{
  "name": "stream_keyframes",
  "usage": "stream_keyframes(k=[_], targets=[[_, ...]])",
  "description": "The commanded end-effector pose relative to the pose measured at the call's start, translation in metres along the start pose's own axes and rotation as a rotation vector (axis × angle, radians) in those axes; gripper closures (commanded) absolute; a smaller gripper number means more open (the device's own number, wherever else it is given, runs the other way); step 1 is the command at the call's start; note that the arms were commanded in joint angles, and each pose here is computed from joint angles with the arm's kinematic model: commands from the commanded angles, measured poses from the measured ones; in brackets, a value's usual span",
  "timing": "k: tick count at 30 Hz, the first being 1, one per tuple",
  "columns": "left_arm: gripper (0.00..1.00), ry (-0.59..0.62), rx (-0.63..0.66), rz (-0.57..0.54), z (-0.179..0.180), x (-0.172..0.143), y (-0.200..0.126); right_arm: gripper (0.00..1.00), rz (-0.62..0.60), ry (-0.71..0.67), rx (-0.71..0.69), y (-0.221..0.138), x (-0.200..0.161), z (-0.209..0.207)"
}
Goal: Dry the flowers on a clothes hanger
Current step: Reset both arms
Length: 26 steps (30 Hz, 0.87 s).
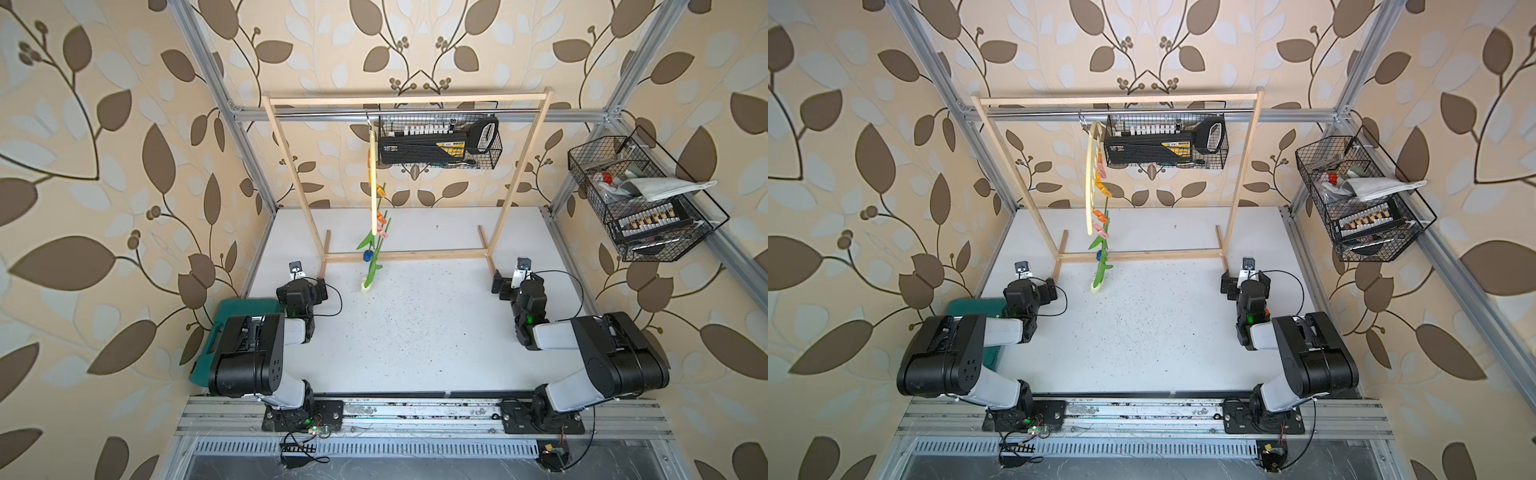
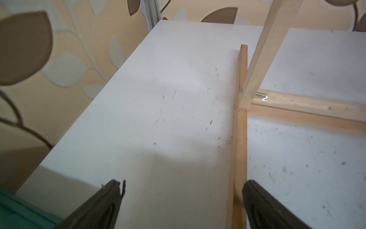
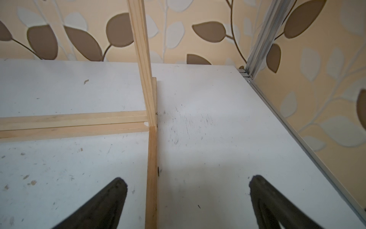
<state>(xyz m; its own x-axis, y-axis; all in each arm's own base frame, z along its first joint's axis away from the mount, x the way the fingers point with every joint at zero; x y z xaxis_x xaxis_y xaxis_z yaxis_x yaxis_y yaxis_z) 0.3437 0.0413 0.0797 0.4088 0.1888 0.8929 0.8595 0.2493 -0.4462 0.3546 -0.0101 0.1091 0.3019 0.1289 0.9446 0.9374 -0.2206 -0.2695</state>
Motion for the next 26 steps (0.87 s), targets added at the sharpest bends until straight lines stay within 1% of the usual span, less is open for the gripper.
stream_keyframes(k=[1, 26], targets=[[0.01, -0.029, -0.031, -0.035, -0.0049, 0.0138, 0.0009, 0.01, 0.015, 0.007, -0.002, 0.0007, -0.0011, -0.001], [0.01, -0.03, -0.031, -0.037, -0.0048, 0.0141, 0.0005, 0.01, 0.014, 0.006, 0.0, 0.0013, -0.0008, -0.0007]])
Point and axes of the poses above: each gripper's point midway between its finger pads, its own y axis out along the fingers, its own z axis along the line the jaws close on, x = y × z, the point moved 3 cm from there along -y, back along the fingers, and after that the axes turned 6 degrees about -y, right-handed, at the moved point
